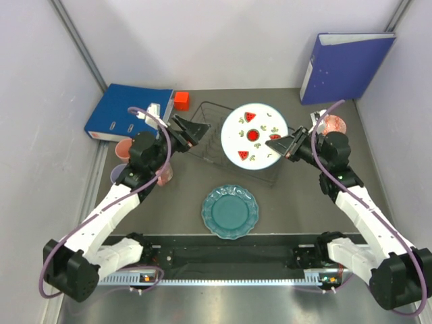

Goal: Unload the mixed dishes from the dish rack
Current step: Place the plate at the center of the board.

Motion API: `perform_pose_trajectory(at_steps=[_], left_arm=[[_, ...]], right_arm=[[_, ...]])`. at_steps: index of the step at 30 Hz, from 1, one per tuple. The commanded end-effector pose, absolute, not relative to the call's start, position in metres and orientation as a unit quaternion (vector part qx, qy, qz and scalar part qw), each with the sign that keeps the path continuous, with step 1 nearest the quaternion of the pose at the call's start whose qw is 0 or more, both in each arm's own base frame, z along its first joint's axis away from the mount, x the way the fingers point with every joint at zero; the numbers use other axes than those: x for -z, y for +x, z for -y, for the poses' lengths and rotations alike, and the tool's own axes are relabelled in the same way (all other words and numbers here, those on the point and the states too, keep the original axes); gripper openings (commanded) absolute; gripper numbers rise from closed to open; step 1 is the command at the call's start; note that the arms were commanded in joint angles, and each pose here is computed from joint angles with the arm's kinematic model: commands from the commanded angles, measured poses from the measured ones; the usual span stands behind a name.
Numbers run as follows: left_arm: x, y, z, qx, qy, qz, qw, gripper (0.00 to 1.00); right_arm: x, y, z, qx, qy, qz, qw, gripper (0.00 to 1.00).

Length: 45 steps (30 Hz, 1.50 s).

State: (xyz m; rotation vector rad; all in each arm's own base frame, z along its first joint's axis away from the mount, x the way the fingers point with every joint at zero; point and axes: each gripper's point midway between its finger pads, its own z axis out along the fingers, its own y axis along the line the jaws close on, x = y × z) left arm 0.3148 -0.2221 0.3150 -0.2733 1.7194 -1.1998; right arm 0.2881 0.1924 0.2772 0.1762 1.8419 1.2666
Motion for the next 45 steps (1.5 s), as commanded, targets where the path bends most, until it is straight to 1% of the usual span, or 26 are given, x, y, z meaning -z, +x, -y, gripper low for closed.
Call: perform_pose_trajectory(at_steps=[1,5,9,11,14,20,23,24,27,28,31,34,37,39,41,42,43,45], left_arm=[[-0.352,0.316,0.217,0.521,-0.109,-0.650,0.542,0.99],[-0.348,0.314,0.234,0.547,-0.079,-0.657,0.512,0.98],[-0.331,0.314,0.256,0.579,-0.052,-0.670,0.462,0.96],[-0.333,0.309,0.264,0.602,-0.038,-0.661,0.447,0.95],[-0.333,0.306,0.271,0.618,-0.021,-0.653,0.437,0.95],[-0.322,0.303,0.284,0.624,-0.003,-0.664,0.412,0.94],[-0.319,0.299,0.290,0.629,0.006,-0.666,0.400,0.88],[-0.317,0.298,0.291,0.629,0.008,-0.668,0.398,0.84],[-0.309,0.296,0.294,0.627,0.008,-0.676,0.387,0.80],[-0.307,0.296,0.295,0.626,0.008,-0.679,0.384,0.77],[-0.296,0.296,0.298,0.605,0.014,-0.702,0.374,0.70],[-0.283,0.296,0.301,0.571,0.024,-0.731,0.373,0.66],[-0.280,0.293,0.304,0.557,0.040,-0.738,0.379,0.56],[-0.278,0.292,0.304,0.557,0.042,-0.739,0.377,0.44],[-0.278,0.290,0.304,0.557,0.044,-0.739,0.377,0.32],[-0.278,0.290,0.304,0.557,0.045,-0.739,0.376,0.19],[-0.277,0.289,0.304,0.556,0.045,-0.740,0.376,0.11],[-0.277,0.289,0.304,0.557,0.045,-0.740,0.375,0.00]], right_arm=[[-0.343,0.284,-0.200,-0.568,0.037,-0.668,0.479,0.00],[-0.344,0.282,-0.208,-0.580,0.027,-0.676,0.454,0.00],[-0.347,0.280,-0.216,-0.587,0.016,-0.683,0.435,0.00],[-0.341,0.280,-0.219,-0.584,0.014,-0.691,0.426,0.00],[-0.339,0.279,-0.223,-0.590,0.012,-0.688,0.422,0.00],[-0.334,0.278,-0.236,-0.602,0.001,-0.690,0.402,0.00],[-0.332,0.276,-0.245,-0.608,-0.004,-0.692,0.390,0.00],[-0.331,0.276,-0.247,-0.609,-0.005,-0.692,0.386,0.00],[-0.328,0.274,-0.253,-0.615,-0.007,-0.695,0.373,0.00],[-0.328,0.274,-0.254,-0.616,-0.006,-0.695,0.371,0.00],[-0.328,0.273,-0.257,-0.614,-0.005,-0.697,0.371,0.00],[-0.332,0.272,-0.258,-0.610,-0.011,-0.698,0.375,0.00],[-0.333,0.270,-0.260,-0.610,-0.014,-0.698,0.374,0.00],[-0.333,0.270,-0.260,-0.610,-0.014,-0.699,0.373,0.00],[-0.333,0.269,-0.259,-0.608,-0.015,-0.700,0.374,0.00],[-0.335,0.268,-0.259,-0.608,-0.018,-0.699,0.375,0.00],[-0.336,0.267,-0.258,-0.607,-0.018,-0.699,0.378,0.00],[-0.339,0.267,-0.258,-0.605,-0.021,-0.699,0.381,0.00]])
